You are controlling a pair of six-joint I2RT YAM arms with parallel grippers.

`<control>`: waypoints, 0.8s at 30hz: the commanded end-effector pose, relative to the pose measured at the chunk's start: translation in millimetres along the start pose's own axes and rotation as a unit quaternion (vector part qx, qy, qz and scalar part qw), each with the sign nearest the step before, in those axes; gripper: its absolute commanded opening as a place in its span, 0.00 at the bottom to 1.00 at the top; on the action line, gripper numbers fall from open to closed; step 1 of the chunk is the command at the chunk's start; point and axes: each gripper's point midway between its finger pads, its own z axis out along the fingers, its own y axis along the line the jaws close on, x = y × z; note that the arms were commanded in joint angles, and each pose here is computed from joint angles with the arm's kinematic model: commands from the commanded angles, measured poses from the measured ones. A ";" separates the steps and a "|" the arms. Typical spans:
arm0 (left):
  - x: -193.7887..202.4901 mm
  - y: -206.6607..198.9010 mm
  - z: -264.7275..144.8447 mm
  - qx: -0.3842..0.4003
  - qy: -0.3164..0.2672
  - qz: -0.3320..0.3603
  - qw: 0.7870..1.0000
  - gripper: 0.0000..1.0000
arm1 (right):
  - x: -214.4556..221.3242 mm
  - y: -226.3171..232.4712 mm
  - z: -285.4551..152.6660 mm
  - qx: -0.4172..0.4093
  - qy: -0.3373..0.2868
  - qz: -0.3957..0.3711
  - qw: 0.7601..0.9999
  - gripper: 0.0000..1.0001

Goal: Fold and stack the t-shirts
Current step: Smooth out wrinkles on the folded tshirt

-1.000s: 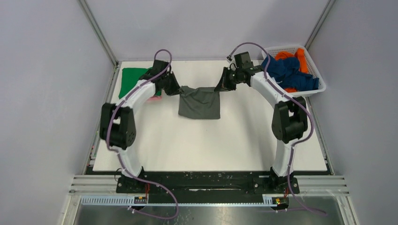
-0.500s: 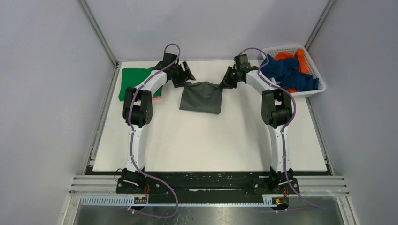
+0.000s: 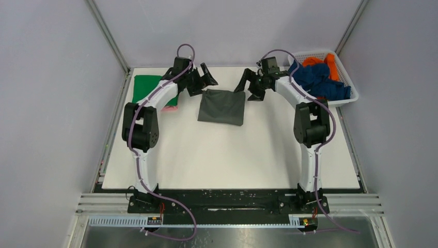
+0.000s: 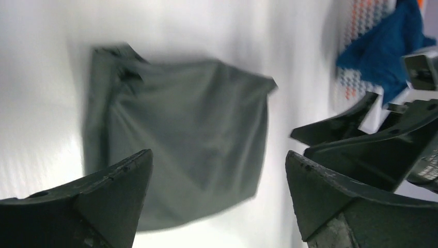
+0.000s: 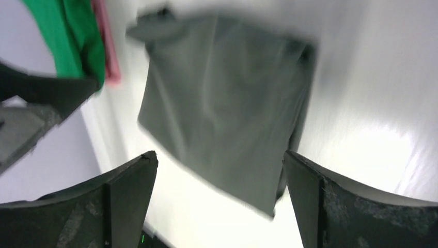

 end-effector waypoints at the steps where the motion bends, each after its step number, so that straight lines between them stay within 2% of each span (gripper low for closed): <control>1: 37.2 -36.8 -19.8 0.078 0.022 -0.009 0.997 0.99 | 55.6 68.8 -32.2 -0.149 0.042 0.001 0.988 0.99; 3: 64.8 -28.9 -10.7 0.076 0.052 -0.028 0.995 0.99 | 71.2 80.6 -27.1 -0.197 0.066 0.028 0.978 0.99; 7: 103.3 -2.3 2.5 0.043 0.094 -0.053 0.993 0.99 | 99.6 75.8 2.0 -0.193 0.111 0.032 0.974 0.99; 9: 118.7 19.0 3.1 0.007 0.108 -0.060 0.992 0.99 | 110.8 59.4 12.9 -0.166 0.129 0.040 0.977 1.00; 12: 139.3 49.0 -5.2 -0.046 0.114 -0.060 0.991 0.99 | 132.5 12.9 20.1 -0.075 0.143 0.016 0.987 1.00; 15: 159.5 66.4 -19.9 -0.071 0.118 -0.064 0.988 0.99 | 168.0 -12.2 11.7 -0.052 0.177 0.023 0.983 0.99; 19: 203.4 81.1 -49.9 -0.093 0.129 -0.060 0.985 0.99 | 207.2 -34.7 -10.5 -0.034 0.191 0.030 0.981 0.99; 24: 250.1 64.4 -100.1 -0.088 0.138 -0.026 0.986 0.99 | 242.6 -24.6 -55.8 -0.048 0.194 -0.017 0.980 0.99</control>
